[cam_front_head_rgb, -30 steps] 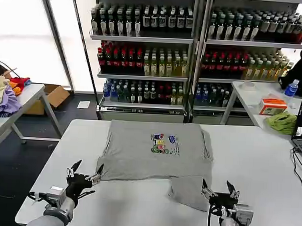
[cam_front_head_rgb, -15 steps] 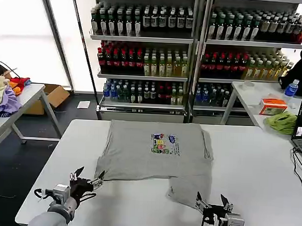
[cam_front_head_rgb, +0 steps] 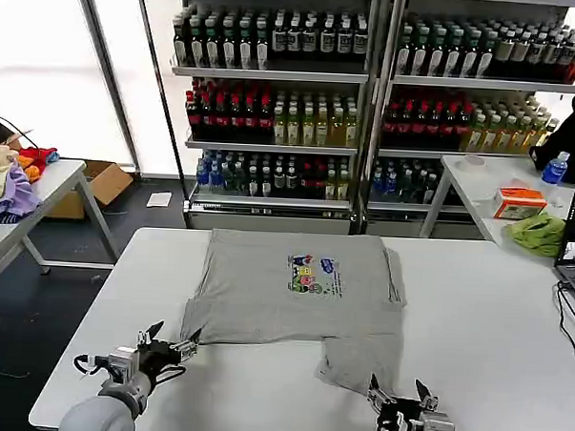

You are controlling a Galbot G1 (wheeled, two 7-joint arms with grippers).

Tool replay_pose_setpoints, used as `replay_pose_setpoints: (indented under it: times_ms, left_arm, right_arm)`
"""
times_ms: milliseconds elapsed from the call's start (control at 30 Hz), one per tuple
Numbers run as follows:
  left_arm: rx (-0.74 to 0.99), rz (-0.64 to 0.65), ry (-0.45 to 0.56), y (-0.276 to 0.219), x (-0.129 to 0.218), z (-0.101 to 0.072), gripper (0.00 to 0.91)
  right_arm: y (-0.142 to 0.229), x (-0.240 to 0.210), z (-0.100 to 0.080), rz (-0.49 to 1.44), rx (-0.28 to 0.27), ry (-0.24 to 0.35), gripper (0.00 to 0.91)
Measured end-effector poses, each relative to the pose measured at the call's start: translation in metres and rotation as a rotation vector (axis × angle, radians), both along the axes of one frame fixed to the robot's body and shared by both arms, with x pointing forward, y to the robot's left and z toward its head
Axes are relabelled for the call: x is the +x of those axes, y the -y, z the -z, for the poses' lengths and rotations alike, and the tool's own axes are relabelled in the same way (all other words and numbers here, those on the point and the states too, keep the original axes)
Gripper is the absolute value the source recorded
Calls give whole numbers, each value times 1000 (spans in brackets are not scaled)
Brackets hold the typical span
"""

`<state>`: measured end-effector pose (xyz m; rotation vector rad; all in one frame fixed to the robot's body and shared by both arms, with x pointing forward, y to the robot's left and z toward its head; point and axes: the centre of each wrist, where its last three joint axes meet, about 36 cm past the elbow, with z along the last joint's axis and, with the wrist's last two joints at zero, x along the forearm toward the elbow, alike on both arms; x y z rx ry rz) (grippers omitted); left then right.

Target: Fold and organize the clothes.

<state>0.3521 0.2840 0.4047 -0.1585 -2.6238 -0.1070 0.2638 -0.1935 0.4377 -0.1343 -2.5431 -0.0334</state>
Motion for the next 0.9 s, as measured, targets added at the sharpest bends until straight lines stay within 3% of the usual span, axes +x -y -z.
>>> replay_pose_setpoints:
  times_ms: [467, 533, 567, 600, 633, 700, 800, 867, 900]
  left_arm:
    - [-7, 16, -33, 6, -4, 9, 907]
    - [-8, 17, -34, 7, -4, 9, 816]
    - [-8, 17, -34, 7, -4, 9, 625]
    - [-8, 16, -35, 6, -4, 9, 534]
    - [-7, 15, -36, 6, -3, 10, 302]
    - [-7, 14, -38, 6, -3, 10, 81]
    - [-9, 17, -43, 7, -5, 12, 20]
    - [-10, 21, -48, 8, -7, 13, 10]
    - [-11, 23, -49, 9, -8, 13, 10]
  right_arm:
    - [-4, -3, 10, -10, -24, -26, 907]
    - [-5, -4, 12, -13, -29, -29, 907]
    - [-5, -4, 12, -15, -32, -30, 897]
    - [-6, -4, 13, -17, -35, -31, 867]
    - [-6, -4, 14, -18, -38, -32, 705]
    - [-6, -4, 15, -20, -45, -34, 514]
    - [-6, -4, 17, -26, -55, -37, 484]
    - [-6, -4, 19, -28, -61, -39, 262]
    - [-5, -4, 20, -29, -63, -40, 20]
